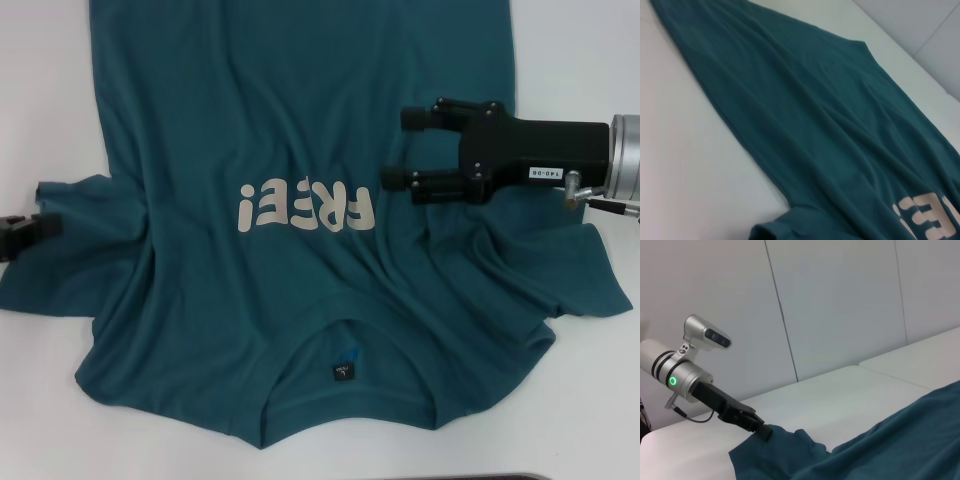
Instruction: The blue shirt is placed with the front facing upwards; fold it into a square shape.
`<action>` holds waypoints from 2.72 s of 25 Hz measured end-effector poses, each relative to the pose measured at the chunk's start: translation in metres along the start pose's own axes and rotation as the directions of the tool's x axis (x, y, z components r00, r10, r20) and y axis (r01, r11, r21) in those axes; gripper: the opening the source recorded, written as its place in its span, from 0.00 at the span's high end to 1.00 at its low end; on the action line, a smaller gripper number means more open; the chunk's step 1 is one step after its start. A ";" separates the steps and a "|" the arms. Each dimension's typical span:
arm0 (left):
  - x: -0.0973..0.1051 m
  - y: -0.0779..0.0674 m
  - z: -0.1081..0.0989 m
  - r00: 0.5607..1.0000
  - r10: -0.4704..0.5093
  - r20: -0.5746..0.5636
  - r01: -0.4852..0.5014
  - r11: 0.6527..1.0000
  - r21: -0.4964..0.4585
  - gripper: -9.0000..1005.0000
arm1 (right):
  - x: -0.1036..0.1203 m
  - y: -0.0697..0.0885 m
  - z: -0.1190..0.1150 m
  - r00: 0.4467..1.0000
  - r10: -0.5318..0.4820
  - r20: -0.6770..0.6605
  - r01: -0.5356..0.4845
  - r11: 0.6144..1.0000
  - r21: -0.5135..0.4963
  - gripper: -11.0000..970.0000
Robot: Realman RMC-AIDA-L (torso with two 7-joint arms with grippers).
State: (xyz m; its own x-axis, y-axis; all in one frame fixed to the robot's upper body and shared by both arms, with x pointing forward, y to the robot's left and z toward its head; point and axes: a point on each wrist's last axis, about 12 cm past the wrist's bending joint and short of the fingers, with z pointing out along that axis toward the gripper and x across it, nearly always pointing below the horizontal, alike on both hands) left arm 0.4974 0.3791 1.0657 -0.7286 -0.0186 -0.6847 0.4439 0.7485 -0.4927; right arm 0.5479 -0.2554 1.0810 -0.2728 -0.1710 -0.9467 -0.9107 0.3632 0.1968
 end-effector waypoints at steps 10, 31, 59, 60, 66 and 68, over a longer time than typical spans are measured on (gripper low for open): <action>-0.010 0.008 -0.016 1.000 0.023 0.001 -0.023 0.998 -0.057 0.99 | 0.000 0.001 0.001 1.000 0.005 0.004 -0.005 1.000 0.000 0.04; -0.029 0.026 -0.045 0.998 0.058 -0.037 -0.064 0.976 -0.208 0.99 | 0.000 0.005 0.010 0.999 0.017 0.029 -0.017 1.000 -0.007 0.04; -0.036 -0.026 0.001 0.997 0.071 -0.006 -0.070 0.996 0.063 0.99 | 0.002 0.006 0.011 0.999 0.017 0.029 -0.017 1.000 -0.002 0.04; -0.037 -0.028 0.004 0.997 0.071 -0.005 -0.070 0.995 0.071 0.99 | 0.003 0.006 0.011 0.999 0.017 0.029 -0.017 1.000 -0.002 0.04; -0.038 -0.036 0.015 0.998 0.066 -0.003 -0.066 0.993 0.101 0.97 | 0.003 0.006 0.010 0.999 0.016 0.029 -0.016 1.000 0.000 0.04; -0.039 -0.038 0.018 0.998 0.062 -0.002 -0.062 0.992 0.110 0.96 | 0.003 0.006 0.010 0.999 0.017 0.028 -0.017 1.000 0.000 0.04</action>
State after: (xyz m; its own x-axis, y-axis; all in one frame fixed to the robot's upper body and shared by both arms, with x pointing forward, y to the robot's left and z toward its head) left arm 0.5181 0.3397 1.1012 -0.7008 0.0296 -0.7127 0.5423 0.6711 -0.5055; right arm 0.5449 -0.2444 1.0767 -0.2791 -0.1392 -0.9501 -0.9059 0.3663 0.2124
